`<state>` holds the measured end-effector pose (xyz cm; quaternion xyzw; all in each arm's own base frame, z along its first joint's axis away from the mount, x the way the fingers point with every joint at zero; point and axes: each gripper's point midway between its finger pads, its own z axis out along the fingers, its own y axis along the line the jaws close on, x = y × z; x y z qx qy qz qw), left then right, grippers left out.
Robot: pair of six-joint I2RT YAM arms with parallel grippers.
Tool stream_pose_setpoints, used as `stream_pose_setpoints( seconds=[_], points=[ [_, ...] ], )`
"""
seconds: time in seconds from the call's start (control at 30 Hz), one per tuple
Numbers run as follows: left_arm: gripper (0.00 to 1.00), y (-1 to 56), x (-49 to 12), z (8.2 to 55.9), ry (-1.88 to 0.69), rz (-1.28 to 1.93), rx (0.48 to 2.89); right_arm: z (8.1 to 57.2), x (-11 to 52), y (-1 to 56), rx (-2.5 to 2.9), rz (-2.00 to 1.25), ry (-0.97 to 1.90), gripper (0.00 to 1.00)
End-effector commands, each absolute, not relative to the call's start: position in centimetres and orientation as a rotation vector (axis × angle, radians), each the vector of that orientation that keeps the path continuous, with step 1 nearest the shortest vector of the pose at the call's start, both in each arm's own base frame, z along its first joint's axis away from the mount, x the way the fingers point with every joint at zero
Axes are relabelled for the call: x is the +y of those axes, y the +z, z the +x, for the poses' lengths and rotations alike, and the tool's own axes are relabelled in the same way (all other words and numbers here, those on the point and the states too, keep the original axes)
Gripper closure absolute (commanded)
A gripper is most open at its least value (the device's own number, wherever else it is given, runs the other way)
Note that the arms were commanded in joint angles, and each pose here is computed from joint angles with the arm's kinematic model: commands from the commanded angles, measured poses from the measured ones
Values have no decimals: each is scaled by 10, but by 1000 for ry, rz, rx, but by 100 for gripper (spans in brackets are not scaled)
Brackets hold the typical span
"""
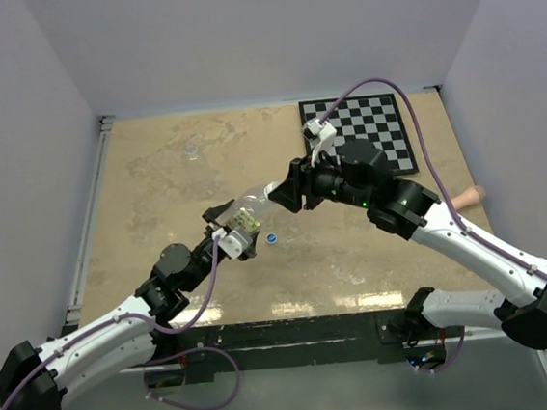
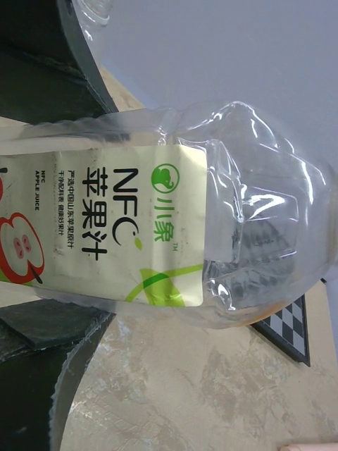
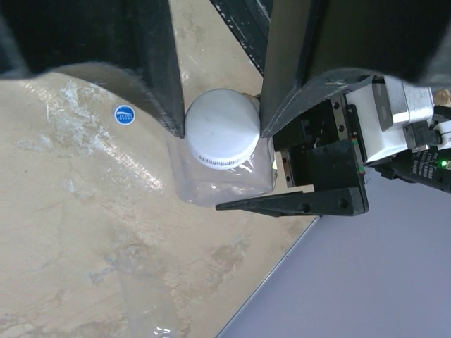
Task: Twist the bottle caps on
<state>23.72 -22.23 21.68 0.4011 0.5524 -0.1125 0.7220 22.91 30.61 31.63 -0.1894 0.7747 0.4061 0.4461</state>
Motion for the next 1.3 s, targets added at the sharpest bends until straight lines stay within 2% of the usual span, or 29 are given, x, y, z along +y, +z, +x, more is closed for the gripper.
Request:
stream_pose_setpoints(
  seconds=[0.0, 0.2, 0.43, 0.8, 1.03, 1.2, 1.27],
  points=[
    [100, 256, -228, 241, -288, 806, 1189, 227, 298, 347, 1814, -512, 968, 39],
    [100, 251, -232, 237, -308, 858, 1219, 226, 279, 374, 1732, -564, 871, 13],
    [100, 241, -238, 226, -414, 975, 1251, 215, 262, 392, 1597, -792, 718, 8],
    [100, 242, -247, 193, -727, 1208, 1144, 167, 262, 379, 1344, -1289, 697, 12],
    [100, 242, -254, 181, -831, 1248, 1094, 153, 258, 374, 1280, -1391, 699, 16],
    [100, 243, -258, 181, -870, 1231, 1103, 148, 263, 367, 1263, -1431, 735, 24],
    [100, 241, -257, 185, -865, 1210, 1130, 149, 266, 363, 1265, -1447, 740, 25]
  ],
)
